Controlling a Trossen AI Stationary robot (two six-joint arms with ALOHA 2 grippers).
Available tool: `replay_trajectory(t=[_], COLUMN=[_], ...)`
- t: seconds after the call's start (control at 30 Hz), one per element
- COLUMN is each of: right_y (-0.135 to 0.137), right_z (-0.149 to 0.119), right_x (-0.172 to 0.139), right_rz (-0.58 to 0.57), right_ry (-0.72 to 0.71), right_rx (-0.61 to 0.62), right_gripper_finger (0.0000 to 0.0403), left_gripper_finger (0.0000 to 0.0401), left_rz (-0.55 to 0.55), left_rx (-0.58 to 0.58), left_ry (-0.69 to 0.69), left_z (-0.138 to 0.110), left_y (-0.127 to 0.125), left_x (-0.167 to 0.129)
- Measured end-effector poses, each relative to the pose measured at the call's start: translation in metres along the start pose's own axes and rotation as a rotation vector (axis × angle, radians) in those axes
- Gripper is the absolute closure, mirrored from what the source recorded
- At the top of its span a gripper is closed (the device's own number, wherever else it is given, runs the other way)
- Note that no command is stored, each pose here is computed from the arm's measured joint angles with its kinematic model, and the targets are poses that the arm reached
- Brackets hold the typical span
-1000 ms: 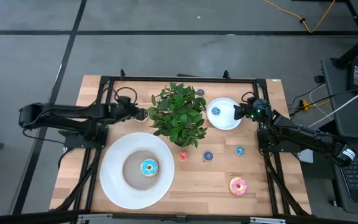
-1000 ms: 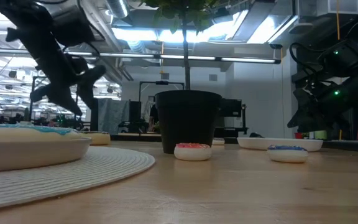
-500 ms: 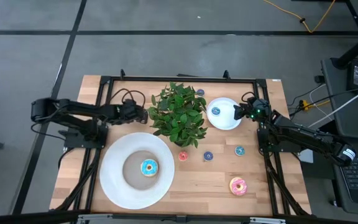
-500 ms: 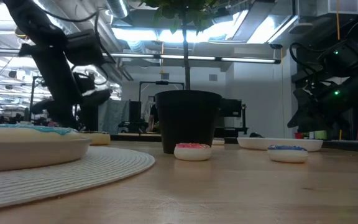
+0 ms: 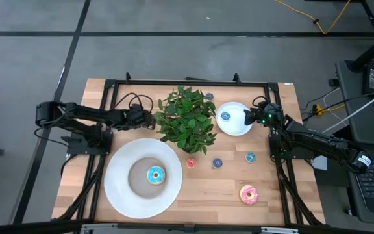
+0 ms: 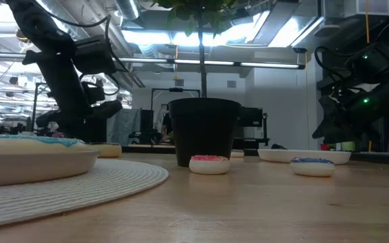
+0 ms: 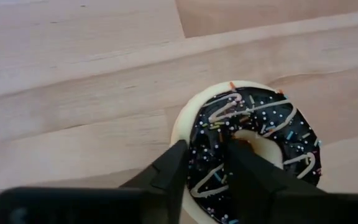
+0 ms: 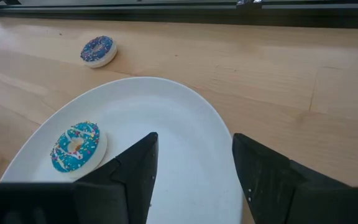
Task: Pick & Place donuts
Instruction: Put the large black donut on the brown plate
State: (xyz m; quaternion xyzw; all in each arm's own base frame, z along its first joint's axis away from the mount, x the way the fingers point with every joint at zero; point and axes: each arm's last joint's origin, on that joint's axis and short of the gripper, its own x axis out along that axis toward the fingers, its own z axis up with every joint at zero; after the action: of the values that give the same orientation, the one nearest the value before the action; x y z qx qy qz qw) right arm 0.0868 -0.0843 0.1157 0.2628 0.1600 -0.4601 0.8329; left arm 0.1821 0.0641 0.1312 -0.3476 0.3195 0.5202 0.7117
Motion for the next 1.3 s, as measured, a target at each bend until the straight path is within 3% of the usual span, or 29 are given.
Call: replay_trajectory(t=[0.3,0.57,0.93,1.13,1.3], right_y=[0.0,0.0,0.0,0.001,0.003], right_z=[0.0,0.0,0.0,-0.001,0.0], right_x=[0.0,0.0,0.0,0.0,0.0], right_rz=[0.0,0.0,0.0,0.048,0.085], right_ry=[0.0,0.0,0.0,0.027,0.043], right_rx=[0.0,0.0,0.001,0.171,0.239], right_gripper_finger=[0.0195,0.0195,0.0195,0.0195,0.0195], left_gripper_finger=[0.0373,0.038,0.0381,0.0382,0.0382], left_rz=[-0.011,-0.019,-0.13,-0.21,-0.216], left_rx=[-0.011,-0.063,-0.101,-0.138,-0.12], left_ry=[0.018,0.03,0.038,-0.001,-0.024], left_z=[-0.001,-0.001,0.006,0.014,0.025], left_y=[0.0,-0.001,0.0,0.002,-0.001], left_x=[0.0,0.0,-0.018,-0.033,-0.051])
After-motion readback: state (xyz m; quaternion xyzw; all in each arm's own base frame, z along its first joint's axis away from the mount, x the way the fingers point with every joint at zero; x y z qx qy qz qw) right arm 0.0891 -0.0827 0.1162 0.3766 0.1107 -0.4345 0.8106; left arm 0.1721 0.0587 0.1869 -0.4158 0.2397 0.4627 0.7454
